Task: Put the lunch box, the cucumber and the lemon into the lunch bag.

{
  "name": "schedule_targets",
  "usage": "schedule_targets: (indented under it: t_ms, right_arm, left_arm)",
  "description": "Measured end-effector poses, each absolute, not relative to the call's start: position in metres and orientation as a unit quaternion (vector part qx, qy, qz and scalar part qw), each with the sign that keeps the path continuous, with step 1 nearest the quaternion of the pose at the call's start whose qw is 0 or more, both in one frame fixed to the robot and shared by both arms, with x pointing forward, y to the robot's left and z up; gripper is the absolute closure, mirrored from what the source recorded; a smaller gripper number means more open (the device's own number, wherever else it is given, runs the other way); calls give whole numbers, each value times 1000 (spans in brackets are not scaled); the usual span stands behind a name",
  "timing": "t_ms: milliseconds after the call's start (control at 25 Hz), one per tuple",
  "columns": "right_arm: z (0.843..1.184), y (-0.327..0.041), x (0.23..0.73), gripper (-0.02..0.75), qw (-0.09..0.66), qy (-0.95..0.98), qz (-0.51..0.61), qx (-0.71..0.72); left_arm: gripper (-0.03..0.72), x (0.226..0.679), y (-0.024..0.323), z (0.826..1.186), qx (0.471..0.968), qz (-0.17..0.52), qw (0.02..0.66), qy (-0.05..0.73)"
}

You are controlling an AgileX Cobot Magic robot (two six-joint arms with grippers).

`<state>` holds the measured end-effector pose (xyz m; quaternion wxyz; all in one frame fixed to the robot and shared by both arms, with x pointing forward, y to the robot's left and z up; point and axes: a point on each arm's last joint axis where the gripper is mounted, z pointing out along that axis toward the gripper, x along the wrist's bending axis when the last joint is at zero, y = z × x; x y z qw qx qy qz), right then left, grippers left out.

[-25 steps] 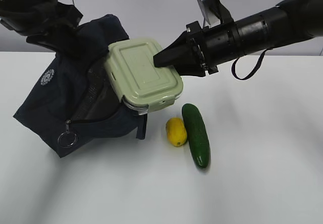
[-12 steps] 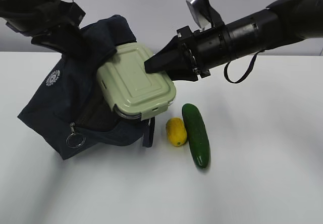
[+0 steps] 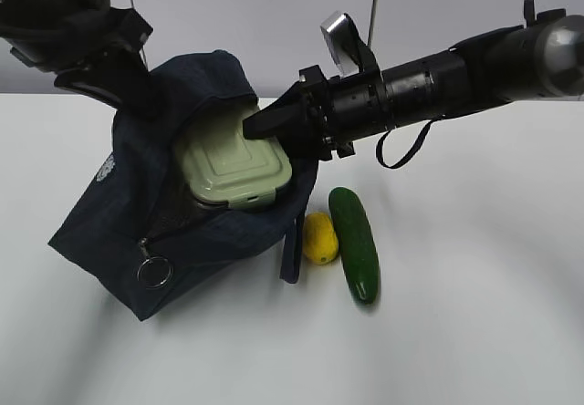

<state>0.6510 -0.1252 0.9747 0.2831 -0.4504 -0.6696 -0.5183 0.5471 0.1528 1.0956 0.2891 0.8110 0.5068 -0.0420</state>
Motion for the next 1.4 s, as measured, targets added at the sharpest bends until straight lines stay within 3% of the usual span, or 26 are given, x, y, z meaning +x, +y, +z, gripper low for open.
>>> schedule_targets:
  t_ms: [960,1400]
  right_arm:
    - [948,-45,649,385,300,-696,-514,-403]
    - [933,-34,648,385,288,-698,-506,-416]
  left_arm:
    - [671,549,151,1092,810,-54,289,507]
    - [671,555,148,1080,813,-61,277,508]
